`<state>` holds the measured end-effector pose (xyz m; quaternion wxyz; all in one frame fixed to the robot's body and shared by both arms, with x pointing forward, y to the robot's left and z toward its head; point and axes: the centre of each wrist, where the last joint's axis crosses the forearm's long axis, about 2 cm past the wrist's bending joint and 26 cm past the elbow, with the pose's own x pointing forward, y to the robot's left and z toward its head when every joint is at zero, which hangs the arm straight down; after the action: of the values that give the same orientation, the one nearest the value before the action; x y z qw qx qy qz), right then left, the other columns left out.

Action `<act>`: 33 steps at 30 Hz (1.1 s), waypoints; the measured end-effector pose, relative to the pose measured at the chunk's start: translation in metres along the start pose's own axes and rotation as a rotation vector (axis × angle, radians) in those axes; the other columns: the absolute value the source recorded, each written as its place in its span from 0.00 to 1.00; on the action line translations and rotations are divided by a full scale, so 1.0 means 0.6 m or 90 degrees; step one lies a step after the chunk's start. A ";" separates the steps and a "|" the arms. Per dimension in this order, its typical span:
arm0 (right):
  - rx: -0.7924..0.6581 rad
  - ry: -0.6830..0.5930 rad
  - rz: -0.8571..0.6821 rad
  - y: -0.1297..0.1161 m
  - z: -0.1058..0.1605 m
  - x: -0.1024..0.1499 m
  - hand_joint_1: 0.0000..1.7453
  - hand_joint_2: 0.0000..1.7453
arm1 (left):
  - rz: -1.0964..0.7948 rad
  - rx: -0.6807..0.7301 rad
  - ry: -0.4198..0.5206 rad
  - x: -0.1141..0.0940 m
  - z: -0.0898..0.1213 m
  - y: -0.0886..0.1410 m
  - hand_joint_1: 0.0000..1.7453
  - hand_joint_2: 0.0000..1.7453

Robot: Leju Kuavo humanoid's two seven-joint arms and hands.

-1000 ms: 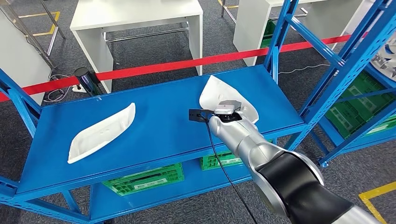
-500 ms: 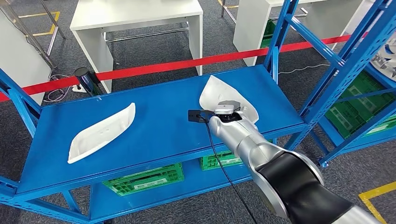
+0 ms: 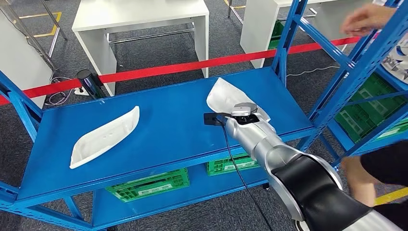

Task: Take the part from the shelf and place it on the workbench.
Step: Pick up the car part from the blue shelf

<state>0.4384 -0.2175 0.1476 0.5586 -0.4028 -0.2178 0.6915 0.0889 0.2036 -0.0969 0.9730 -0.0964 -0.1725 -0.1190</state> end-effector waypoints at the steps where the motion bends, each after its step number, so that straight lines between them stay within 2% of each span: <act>1: 0.000 0.000 0.000 0.000 0.000 -0.002 0.00 1.00 | 0.002 0.000 0.000 0.000 0.000 0.000 0.00 0.00; 33: 0.002 0.005 0.005 -0.005 0.000 -0.002 0.00 1.00 | 0.012 0.002 -0.001 -0.004 0.001 0.001 0.00 0.00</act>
<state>0.4402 -0.2178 0.1505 0.5576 -0.4054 -0.2129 0.6924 0.0868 0.2049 -0.0976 0.9741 -0.0966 -0.1724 -0.1096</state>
